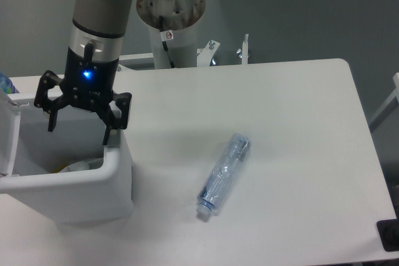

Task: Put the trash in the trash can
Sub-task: 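Move the open gripper over the clear plastic bottle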

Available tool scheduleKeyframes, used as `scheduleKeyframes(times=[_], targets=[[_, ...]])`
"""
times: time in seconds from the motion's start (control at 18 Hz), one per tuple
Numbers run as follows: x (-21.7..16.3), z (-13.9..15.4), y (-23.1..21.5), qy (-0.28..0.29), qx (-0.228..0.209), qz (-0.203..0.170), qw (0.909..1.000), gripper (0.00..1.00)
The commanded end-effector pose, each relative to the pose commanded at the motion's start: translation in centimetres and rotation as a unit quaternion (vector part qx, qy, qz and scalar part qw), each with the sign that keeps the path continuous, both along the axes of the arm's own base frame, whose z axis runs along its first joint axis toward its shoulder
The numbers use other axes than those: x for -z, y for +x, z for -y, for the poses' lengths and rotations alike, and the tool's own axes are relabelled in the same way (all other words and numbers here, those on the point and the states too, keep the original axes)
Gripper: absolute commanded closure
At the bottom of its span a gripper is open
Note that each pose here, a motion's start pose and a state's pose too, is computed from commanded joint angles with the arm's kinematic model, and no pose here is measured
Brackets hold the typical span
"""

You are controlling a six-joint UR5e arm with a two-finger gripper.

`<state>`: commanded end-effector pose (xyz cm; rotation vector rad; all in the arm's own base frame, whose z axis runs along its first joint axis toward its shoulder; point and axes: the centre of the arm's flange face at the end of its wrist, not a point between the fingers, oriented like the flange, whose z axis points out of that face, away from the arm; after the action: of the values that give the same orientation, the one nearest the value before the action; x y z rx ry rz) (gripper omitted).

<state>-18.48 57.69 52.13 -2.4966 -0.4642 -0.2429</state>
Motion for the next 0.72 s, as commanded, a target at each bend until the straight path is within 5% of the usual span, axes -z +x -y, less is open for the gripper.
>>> scheduleKeyframes(times=[0.22, 0.72], targets=[[-2.7, 0.9, -3.8, 0.019, -0.063, 0.004, 0.9978, 0.0], [-1.3, 3.1, -11.7, 0.002, -0.141, -0.041, 0.9892, 0.0]])
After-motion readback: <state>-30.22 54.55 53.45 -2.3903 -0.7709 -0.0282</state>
